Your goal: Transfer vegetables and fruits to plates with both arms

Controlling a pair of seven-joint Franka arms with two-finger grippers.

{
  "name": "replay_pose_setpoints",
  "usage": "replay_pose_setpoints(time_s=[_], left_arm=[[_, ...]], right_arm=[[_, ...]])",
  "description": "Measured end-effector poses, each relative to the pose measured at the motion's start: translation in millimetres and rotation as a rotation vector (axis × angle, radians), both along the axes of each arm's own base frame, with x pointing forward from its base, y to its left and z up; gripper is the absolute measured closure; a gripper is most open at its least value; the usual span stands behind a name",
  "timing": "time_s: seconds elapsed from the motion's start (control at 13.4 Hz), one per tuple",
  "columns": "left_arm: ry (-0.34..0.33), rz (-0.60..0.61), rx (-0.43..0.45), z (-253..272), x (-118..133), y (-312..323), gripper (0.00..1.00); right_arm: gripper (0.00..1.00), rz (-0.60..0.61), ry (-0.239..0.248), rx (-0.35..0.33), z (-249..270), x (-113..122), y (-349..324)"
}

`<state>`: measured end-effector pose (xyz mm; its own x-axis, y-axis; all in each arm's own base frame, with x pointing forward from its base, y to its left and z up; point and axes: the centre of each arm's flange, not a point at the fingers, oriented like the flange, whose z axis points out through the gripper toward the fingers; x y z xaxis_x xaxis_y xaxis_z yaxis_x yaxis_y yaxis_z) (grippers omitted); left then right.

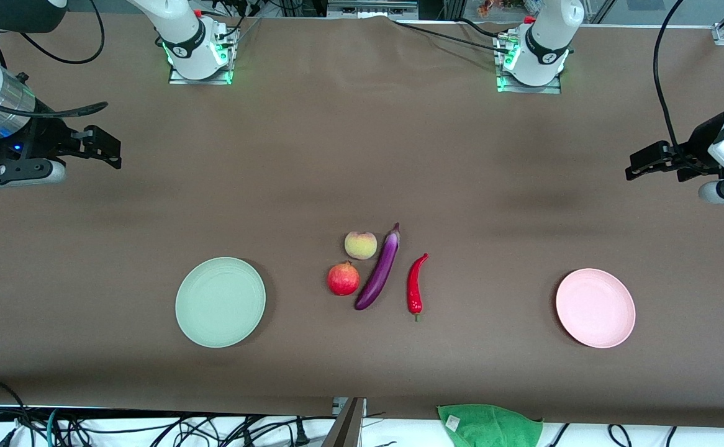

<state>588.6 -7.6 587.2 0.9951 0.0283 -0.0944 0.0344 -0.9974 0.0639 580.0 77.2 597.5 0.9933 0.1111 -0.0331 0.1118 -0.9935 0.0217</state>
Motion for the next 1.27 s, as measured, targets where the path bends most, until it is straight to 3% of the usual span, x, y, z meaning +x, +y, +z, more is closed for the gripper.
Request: replay_pose_setpoints(time_s=[0.6, 0.74, 0.97, 1.27], left_arm=[[0.004, 0.0, 0.0, -2.6, 1.2, 0.0, 0.0], [0.004, 0.0, 0.0, -2.6, 1.3, -0.1, 0.0], [0.004, 0.0, 0.0, -2.8, 1.5, -0.2, 0.0], [0.004, 0.0, 0.0, -2.7, 1.6, -0.3, 0.0]], right_arm=[[0.0, 0.009, 0.007, 0.0, -3.3, 0.3, 5.5], [0.0, 0.02, 0.033, 0.039, -18.7, 3.7, 29.1], [0.0, -0.065, 0.056, 0.136, -73.6, 25.1, 89.8], [0.0, -0.145, 0.018, 0.139, -173.7, 41.5, 198.1]])
